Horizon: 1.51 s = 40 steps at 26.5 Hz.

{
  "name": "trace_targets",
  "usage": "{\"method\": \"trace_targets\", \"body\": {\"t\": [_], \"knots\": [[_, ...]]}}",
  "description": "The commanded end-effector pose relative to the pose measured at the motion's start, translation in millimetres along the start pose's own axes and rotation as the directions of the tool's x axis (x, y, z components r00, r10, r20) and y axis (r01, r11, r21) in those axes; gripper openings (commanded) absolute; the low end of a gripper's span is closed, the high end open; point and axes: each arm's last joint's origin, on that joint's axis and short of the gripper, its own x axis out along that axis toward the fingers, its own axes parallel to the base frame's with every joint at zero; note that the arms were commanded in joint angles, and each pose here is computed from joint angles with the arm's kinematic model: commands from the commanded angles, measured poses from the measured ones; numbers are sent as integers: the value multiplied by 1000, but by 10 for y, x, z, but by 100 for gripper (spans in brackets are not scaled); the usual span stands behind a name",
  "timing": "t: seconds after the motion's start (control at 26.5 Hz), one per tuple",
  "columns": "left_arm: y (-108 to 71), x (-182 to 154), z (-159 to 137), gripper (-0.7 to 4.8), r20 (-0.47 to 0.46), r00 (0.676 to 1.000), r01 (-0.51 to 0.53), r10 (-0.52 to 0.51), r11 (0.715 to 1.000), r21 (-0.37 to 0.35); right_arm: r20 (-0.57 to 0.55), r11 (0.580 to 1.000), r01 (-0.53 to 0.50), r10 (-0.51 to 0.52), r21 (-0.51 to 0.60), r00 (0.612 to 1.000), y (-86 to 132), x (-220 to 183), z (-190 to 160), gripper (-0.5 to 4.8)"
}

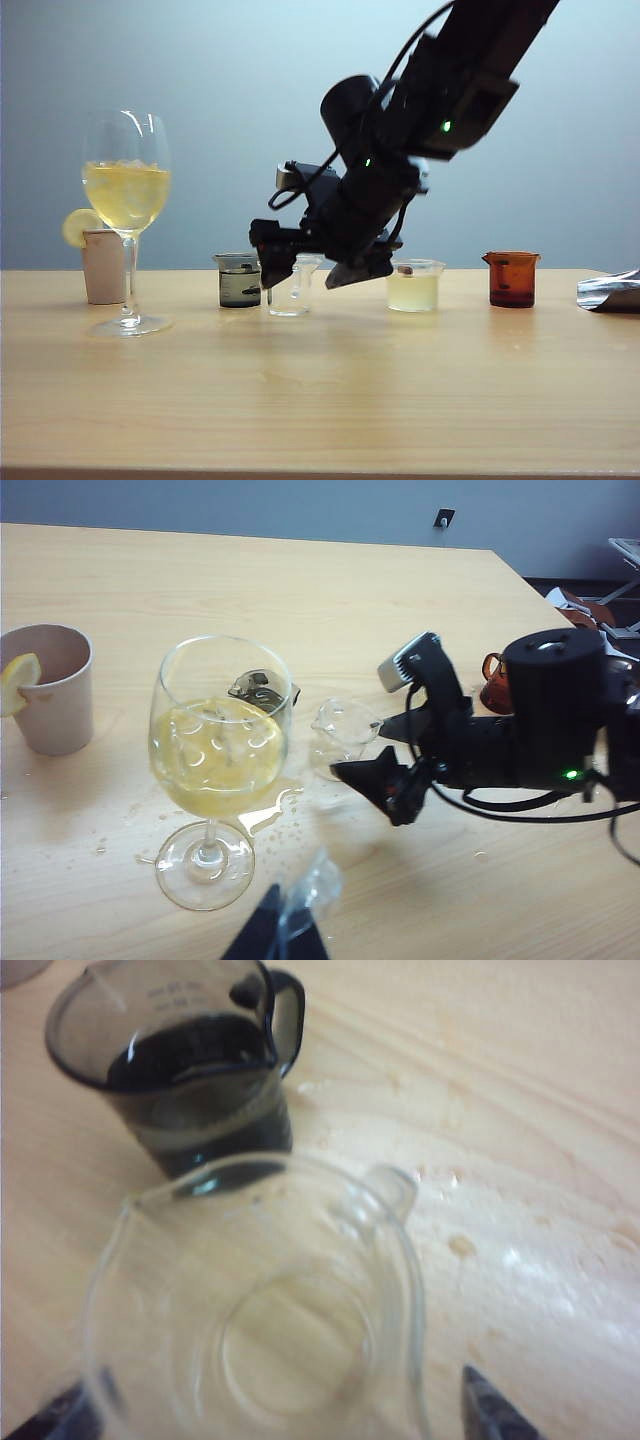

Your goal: Pick up the second measuring cup from the left, pour the orange juice inside into the goblet, and finally put the measuring cup back in its original place.

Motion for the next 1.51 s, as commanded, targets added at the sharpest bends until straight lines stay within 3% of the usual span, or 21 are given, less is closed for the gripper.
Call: {"method": "trace_targets", "body": {"t": [0.04,0.11,0.19,0.23,0.34,0.38,0.6,0.68,0.87,1.21,1.4,1.51], "knots": [[-9,-14,29,-5,16,1000,4,-4,1000,6,-28,1000,-23,23,9,999,21,-189,123,472],[-8,-14,29,-5,16,1000,4,-4,1000,6,-52,1000,-21,21,10,998,26,-309,180,455],[-9,-15,29,-5,16,1000,3,-3,1000,6,-70,1000,-19,20,11,997,32,-449,249,373],[-7,-15,28,-5,16,1000,-1,0,1000,5,-74,1000,-19,20,11,997,35,-515,283,303],[-6,-15,26,-5,14,1000,-3,3,1000,5,-70,999,-39,40,11,997,53,-777,419,20],[-7,-15,27,-5,15,1000,-3,3,1000,5,-65,999,-52,53,12,996,60,-855,459,-8],[-38,-102,46,-5,59,998,-8,7,1000,12,89,994,-109,109,-2,990,110,-1860,877,-2],[-61,-222,39,-5,104,992,-77,74,997,20,173,1000,-31,32,-4,984,97,-2380,972,-2],[-85,-389,-69,-5,129,977,-173,170,985,12,305,995,82,-59,-61,950,65,-3026,955,-2],[-91,-591,-387,-5,251,925,-296,285,955,8,445,986,163,-128,-41,887,-10,-3413,279,-2],[-65,-560,-575,-5,313,911,-287,269,958,13,524,982,188,-163,5,836,-61,-3417,-228,-2],[-39,-502,-615,-5,324,907,-290,268,957,20,523,980,201,-178,13,833,-77,-3408,-377,-2]]}}
